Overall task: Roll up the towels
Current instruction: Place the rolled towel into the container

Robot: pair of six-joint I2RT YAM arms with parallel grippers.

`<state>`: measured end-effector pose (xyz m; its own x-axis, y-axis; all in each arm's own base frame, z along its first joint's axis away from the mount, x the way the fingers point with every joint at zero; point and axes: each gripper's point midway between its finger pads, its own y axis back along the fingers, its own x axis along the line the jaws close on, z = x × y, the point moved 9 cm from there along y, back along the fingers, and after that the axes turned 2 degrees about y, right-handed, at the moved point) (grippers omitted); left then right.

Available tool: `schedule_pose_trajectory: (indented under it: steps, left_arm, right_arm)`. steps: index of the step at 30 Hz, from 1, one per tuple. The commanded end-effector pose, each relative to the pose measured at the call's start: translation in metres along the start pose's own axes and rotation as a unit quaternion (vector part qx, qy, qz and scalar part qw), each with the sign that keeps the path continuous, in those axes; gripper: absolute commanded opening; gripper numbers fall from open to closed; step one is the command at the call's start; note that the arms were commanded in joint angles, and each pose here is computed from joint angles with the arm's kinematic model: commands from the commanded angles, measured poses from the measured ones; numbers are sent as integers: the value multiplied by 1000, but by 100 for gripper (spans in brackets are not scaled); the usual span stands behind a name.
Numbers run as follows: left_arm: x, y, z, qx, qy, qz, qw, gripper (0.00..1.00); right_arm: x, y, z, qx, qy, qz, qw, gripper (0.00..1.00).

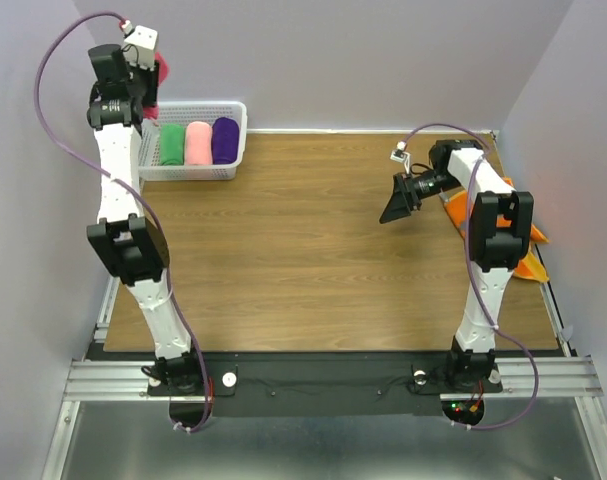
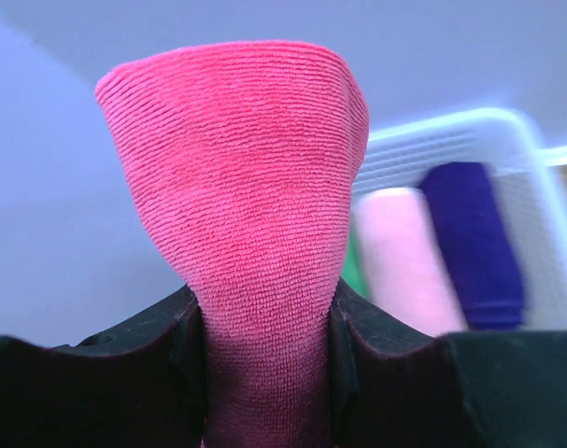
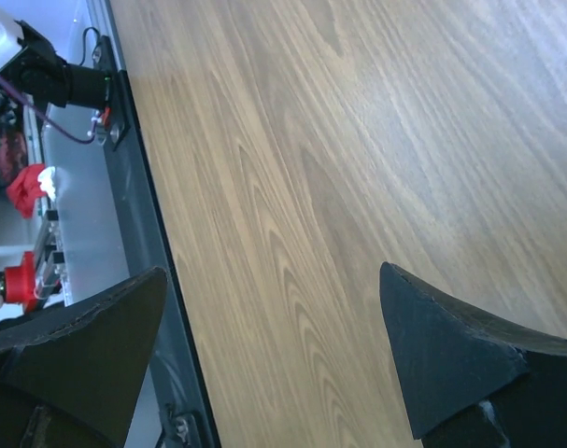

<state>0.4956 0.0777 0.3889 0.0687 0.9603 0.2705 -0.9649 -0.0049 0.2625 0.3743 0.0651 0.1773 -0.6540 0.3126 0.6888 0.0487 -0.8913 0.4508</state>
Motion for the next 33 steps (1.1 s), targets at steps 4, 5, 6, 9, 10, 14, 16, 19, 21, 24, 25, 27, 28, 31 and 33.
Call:
schedule_pose_trajectory:
  steps: [4,5,6,9,10,14,16,19,21,24,25,27,28,31,33]
  left_arm:
    - [52,-55,-45,23,-44,141,989,0]
    - [56,-61,-53,26,-43,154,987,0]
    - [62,-63,-52,20,-38,163,986,0]
    - [67,-83,-78,42,-40,174,983,0]
    - [68,-88,-86,46,-41,181,982,0]
    - [63,-104,-114,70,-59,172,981,0]
    - [62,-111,-130,89,-68,173,978,0]
    - [60,-119,-148,108,-73,173,976,0]
    - [57,-124,-157,116,-72,169,976,0]
    - [54,-129,-166,122,-67,165,976,0]
    - [53,-131,-171,126,-64,161,977,0]
    - [49,-135,-180,131,-60,155,977,0]
    - [49,-136,-182,133,-58,154,977,0]
    - [44,-141,-192,137,-49,141,979,0]
    - [40,-143,-196,137,-42,128,981,0]
  right_arm:
    - [22,5,-1,-12,8,15,1000,100]
    - [21,5,-1,-13,7,16,1000,100]
    - [21,4,-3,-12,4,18,1000,100]
    - [20,3,-7,-9,-3,19,1000,100]
    - [18,2,-8,-6,-1,18,1000,100]
    - [11,6,-13,-9,-13,13,1000,100]
    - [9,8,-13,-11,-15,12,1000,100]
    - [7,8,-14,-12,-19,13,1000,100]
    - [6,8,-16,-11,-23,14,1000,100]
    - [6,7,-17,-9,-24,13,1000,100]
    - [6,7,-17,-8,-25,12,1000,100]
    - [5,7,-17,-7,-26,12,1000,100]
    - [5,7,-17,-7,-25,12,1000,100]
    - [3,5,-20,-6,-32,14,999,100]
    - [2,4,-22,-3,-34,14,999,100]
